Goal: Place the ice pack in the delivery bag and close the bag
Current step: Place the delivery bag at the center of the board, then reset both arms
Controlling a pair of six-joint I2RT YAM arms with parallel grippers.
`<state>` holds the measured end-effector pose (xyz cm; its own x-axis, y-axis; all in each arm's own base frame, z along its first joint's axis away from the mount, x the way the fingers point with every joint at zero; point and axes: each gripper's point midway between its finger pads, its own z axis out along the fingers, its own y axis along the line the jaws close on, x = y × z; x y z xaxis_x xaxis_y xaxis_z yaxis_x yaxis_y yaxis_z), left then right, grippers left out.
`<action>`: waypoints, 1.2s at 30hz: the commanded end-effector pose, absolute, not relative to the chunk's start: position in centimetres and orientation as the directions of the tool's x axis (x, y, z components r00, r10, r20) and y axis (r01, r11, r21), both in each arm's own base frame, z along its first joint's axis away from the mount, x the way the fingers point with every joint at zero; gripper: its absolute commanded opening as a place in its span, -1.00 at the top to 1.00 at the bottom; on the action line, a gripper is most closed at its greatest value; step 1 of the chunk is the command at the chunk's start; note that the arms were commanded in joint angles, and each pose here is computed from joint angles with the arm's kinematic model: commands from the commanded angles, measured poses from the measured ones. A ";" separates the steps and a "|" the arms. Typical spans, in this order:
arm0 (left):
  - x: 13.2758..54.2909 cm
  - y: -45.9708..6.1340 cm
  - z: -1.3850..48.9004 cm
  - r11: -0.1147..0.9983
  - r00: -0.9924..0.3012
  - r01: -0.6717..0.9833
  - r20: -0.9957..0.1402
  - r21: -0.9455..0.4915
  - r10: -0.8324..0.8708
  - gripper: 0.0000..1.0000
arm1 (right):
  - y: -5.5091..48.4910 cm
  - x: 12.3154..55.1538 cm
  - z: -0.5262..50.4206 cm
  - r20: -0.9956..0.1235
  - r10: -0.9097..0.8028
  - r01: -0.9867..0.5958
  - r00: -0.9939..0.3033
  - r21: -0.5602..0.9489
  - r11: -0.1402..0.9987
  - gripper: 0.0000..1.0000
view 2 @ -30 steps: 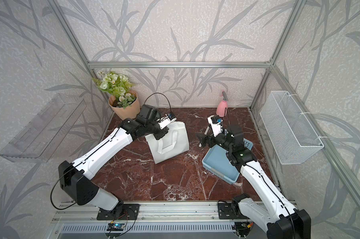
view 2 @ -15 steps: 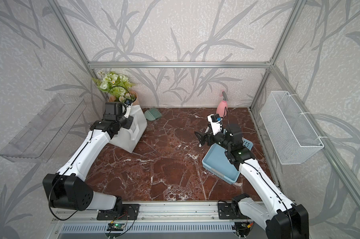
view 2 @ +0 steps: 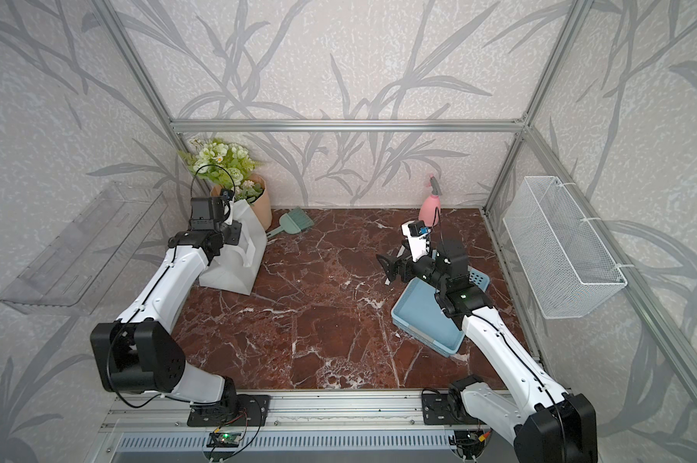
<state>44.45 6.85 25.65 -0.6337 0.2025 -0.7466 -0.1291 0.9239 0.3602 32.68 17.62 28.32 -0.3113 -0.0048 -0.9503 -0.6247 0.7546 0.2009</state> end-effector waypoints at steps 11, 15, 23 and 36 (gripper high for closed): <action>42.6 0.2 35.2 0.987 -0.327 -0.097 -0.941 0.124 0.086 -1.00 | 13.5 34.7 27.3 -0.957 0.003 -0.410 -0.289 0.127 0.903 -0.98; 40.1 -4.7 33.3 0.999 -0.252 0.035 -0.968 0.011 0.020 -1.00 | 9.9 35.3 25.8 -0.957 0.004 -0.230 -0.290 0.074 0.970 -0.98; 36.8 -5.7 21.8 0.986 -0.295 0.038 -0.945 -0.160 -0.142 -1.00 | 3.1 34.4 21.5 -0.970 -0.016 0.104 -0.243 -0.042 0.994 -0.98; 39.0 2.9 14.2 0.949 -0.261 -0.296 -0.965 0.110 0.031 -1.00 | -1.3 37.7 15.6 -0.982 -0.030 0.205 -0.186 -0.069 0.976 -0.98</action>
